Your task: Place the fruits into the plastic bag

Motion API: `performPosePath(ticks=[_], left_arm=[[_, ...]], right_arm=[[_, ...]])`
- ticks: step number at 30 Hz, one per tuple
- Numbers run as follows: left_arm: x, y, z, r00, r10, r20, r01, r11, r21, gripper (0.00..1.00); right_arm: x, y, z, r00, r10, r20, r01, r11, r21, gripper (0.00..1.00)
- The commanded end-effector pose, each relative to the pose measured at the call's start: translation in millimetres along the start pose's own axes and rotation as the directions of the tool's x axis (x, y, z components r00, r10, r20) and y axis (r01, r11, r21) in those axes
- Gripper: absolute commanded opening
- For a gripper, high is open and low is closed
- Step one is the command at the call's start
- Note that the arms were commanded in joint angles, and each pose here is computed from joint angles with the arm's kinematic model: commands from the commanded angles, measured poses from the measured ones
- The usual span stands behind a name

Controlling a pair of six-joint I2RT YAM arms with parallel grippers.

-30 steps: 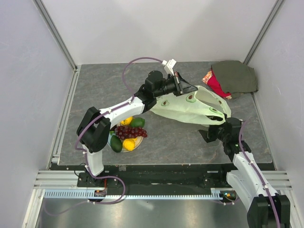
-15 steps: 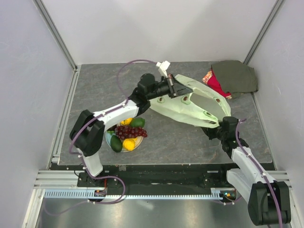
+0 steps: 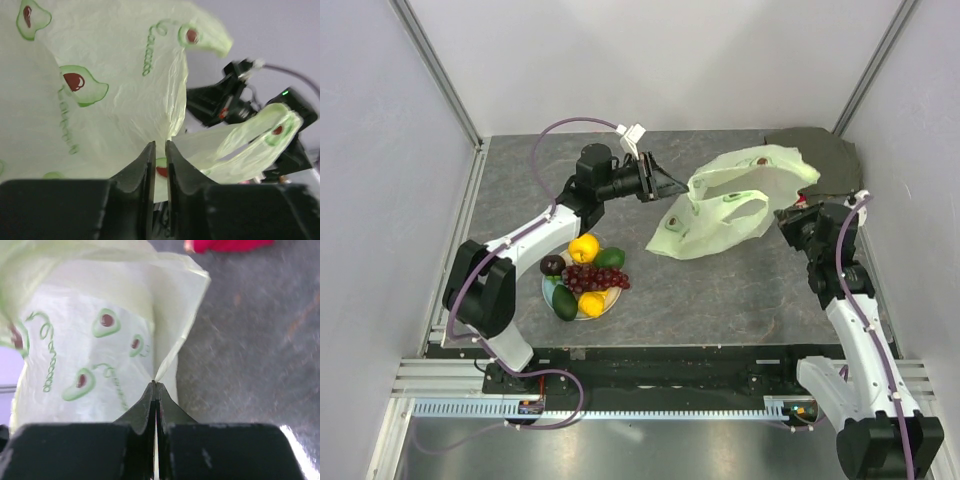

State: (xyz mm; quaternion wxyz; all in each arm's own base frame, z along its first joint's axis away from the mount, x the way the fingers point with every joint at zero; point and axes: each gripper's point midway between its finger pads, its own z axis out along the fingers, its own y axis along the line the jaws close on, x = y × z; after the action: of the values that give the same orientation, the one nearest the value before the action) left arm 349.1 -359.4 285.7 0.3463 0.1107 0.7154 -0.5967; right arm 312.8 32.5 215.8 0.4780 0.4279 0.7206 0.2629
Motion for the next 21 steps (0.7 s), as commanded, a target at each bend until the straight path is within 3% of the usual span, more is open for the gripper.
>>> performPosePath(ticks=[1,3,10,12,16,21], left_arm=[[-6,-32,-8,0.985,0.162,-0.051,-0.158,0.984,0.076,0.51],[-18,-49,-9,0.979,0.203,-0.03,-0.2,0.975,0.102,0.67],[-59,-99,-11,0.964,0.245,0.102,-0.261,0.947,0.186,0.84],[-69,-108,-9,0.962,0.242,0.13,-0.264,0.943,0.204,0.95],[-89,-129,5,0.954,0.271,0.125,-0.294,0.926,0.237,0.97],[-70,-88,28,0.964,0.265,0.02,-0.266,0.959,0.095,0.98]], right_arm=[[-35,49,-17,0.965,-0.252,0.071,0.257,0.963,-0.086,0.0],[-43,65,-21,0.934,-0.348,0.082,0.356,0.928,-0.112,0.0],[-49,123,-29,0.865,-0.502,0.01,0.49,0.84,-0.235,0.0],[-45,132,-31,0.845,-0.534,-0.013,0.51,0.814,-0.279,0.0],[-40,145,-39,0.803,-0.596,-0.028,0.552,0.76,-0.342,0.0],[-30,144,-41,0.795,-0.603,-0.066,0.539,0.752,-0.38,0.0]])
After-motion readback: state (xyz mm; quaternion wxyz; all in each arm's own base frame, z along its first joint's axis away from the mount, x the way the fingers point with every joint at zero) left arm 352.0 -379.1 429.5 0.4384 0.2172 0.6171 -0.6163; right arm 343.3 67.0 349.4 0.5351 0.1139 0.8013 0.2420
